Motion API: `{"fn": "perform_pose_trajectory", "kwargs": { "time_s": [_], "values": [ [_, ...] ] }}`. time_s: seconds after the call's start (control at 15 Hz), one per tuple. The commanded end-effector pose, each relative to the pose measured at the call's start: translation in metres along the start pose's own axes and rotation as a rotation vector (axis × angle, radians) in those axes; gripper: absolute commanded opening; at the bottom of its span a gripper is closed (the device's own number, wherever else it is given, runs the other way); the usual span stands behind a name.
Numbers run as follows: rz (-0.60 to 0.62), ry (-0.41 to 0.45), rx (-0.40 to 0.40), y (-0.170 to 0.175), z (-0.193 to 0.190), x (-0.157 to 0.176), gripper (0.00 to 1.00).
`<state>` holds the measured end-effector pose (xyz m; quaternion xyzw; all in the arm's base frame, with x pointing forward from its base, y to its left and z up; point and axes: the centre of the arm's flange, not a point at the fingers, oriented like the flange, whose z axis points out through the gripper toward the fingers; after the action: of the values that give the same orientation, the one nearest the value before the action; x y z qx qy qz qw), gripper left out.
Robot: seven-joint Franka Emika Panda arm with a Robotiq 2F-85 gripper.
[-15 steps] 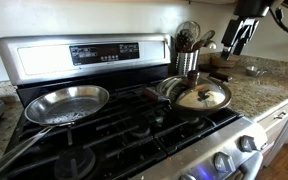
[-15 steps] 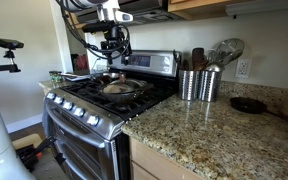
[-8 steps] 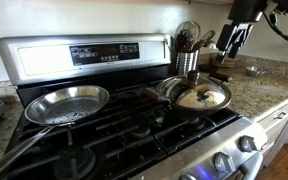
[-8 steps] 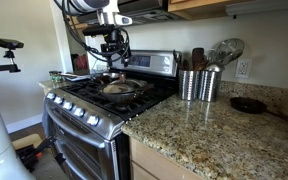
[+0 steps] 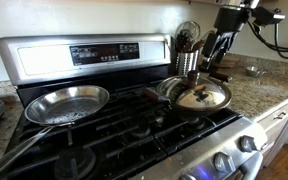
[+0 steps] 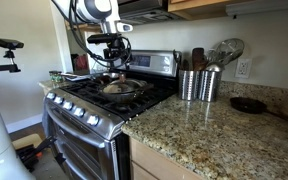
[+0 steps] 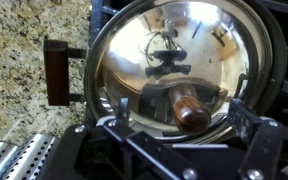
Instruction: Uncover the pan
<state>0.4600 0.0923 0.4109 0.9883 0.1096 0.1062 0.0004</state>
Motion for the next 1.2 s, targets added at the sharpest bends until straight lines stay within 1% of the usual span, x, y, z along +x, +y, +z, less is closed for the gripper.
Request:
{"fn": "perform_pose_trajectory", "kwargs": {
  "time_s": [0.0,0.6,1.0,1.07,1.13],
  "values": [
    [0.002,0.008,-0.015,-0.009,0.012,0.017,1.00],
    [-0.054,-0.015,-0.105,-0.028,0.042,0.038,1.00],
    [-0.076,-0.041,-0.121,-0.041,0.061,0.043,1.00],
    [-0.078,-0.043,-0.120,-0.042,0.062,0.043,0.97],
    [-0.083,-0.046,-0.115,-0.045,0.062,0.044,0.74]
  ]
}}
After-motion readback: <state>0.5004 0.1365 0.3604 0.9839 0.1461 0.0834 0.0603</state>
